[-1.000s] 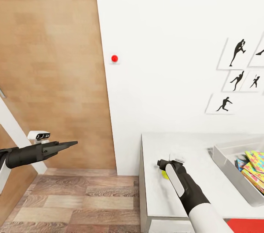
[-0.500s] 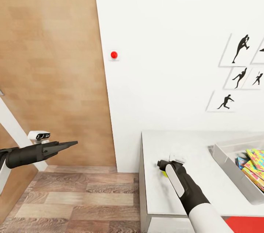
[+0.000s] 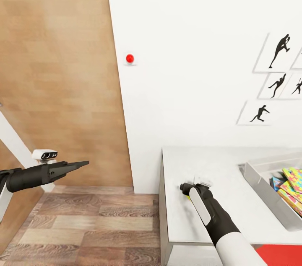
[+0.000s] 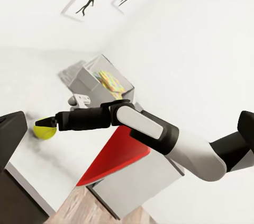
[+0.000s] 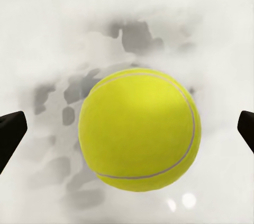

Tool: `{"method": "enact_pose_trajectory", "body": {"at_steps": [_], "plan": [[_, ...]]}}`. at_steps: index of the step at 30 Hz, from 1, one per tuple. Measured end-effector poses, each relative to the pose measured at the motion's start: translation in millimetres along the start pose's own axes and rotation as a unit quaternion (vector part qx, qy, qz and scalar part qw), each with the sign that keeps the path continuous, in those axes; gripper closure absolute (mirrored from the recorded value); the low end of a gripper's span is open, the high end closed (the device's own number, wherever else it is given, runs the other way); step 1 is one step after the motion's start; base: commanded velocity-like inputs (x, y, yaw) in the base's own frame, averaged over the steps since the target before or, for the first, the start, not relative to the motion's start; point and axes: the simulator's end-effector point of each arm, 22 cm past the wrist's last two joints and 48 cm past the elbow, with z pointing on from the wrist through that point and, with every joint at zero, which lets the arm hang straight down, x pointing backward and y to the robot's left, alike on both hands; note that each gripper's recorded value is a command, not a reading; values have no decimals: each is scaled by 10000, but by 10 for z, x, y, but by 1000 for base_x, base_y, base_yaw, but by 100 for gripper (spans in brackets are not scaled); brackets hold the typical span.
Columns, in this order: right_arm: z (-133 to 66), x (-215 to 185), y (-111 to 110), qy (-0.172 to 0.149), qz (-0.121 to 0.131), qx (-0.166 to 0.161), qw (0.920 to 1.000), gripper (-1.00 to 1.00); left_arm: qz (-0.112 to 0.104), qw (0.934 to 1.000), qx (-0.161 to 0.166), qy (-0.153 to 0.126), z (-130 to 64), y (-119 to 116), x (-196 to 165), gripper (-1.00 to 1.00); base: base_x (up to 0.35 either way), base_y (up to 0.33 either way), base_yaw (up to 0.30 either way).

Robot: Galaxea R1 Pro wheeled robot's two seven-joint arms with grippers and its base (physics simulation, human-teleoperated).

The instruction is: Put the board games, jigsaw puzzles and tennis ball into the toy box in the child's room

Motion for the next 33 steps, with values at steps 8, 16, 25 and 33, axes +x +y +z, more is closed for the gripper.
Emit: {"method": "enact_pose_trajectory", "body": {"at_steps": [8, 16, 25, 33], "plan": [[43, 50, -6, 53, -13, 13, 10000, -100, -55, 10000, -14, 11, 3, 52, 24, -100, 0, 0, 0], [52, 59, 12, 63, -16, -38, 10000, -100, -64, 10000, -17, 13, 4, 61, 28, -100, 1, 0, 0], [51, 62, 11, 59, -18, -42, 10000, -100, -65, 10000, -13, 11, 5, 57, 29, -100, 120, 0, 0], [53, 58, 11, 60, -20, -41, 10000, -100, -66, 10000, -15, 12, 5, 61, 29, -100, 48, 0, 0]]}}
